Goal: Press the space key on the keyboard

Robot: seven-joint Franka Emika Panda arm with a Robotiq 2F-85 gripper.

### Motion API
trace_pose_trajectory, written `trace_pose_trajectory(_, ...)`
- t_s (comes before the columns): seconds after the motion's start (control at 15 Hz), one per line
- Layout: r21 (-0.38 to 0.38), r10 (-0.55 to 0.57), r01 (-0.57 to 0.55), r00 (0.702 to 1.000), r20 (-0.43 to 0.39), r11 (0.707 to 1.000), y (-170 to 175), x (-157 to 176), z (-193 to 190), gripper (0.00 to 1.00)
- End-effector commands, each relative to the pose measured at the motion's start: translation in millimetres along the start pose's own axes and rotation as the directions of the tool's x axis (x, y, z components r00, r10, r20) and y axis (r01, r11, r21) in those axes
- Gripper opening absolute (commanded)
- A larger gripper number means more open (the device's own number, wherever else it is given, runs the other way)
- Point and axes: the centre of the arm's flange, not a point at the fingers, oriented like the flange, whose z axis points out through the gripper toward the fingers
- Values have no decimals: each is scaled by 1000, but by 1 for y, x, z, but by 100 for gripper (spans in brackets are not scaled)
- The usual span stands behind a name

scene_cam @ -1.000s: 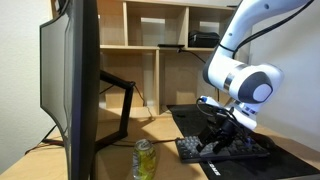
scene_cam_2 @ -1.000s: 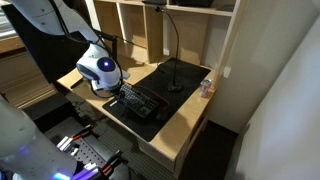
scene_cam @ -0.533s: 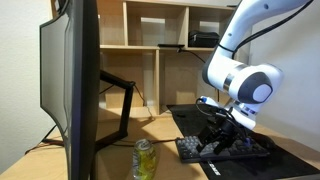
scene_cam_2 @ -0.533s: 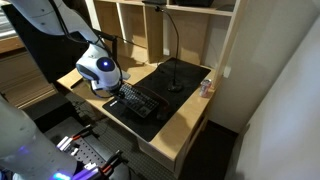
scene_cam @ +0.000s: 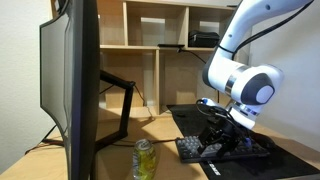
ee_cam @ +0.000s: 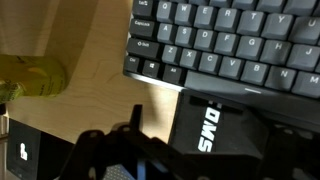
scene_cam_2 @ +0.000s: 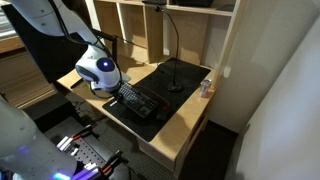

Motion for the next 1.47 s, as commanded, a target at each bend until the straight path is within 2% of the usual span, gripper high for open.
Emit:
trace_pose_trajectory(0.0,22,45,-45,999,2,999,1,-1,-1,100)
trace_pose_trajectory(0.4,18,82,-84,993,80,996,1,-6,-1,100)
trace_pose_trajectory(0.67,5,93,-93,995,40,996,0,-3,-3,100)
trace_pose_trajectory(0.87,5,93,-93,995,39,996,0,-3,-3,100)
trace_pose_trajectory(1.0,8,64,-63,996,-67,998,-1,2,-5,100)
trace_pose_trajectory(1.07,22,30,-29,997,-77,999,-3,4,-3,100)
trace_pose_trajectory(1.2,54,-19,22,998,-56,998,-6,4,-1,100)
trace_pose_trajectory(1.4,53,-36,36,999,4,998,-6,-2,-1,100)
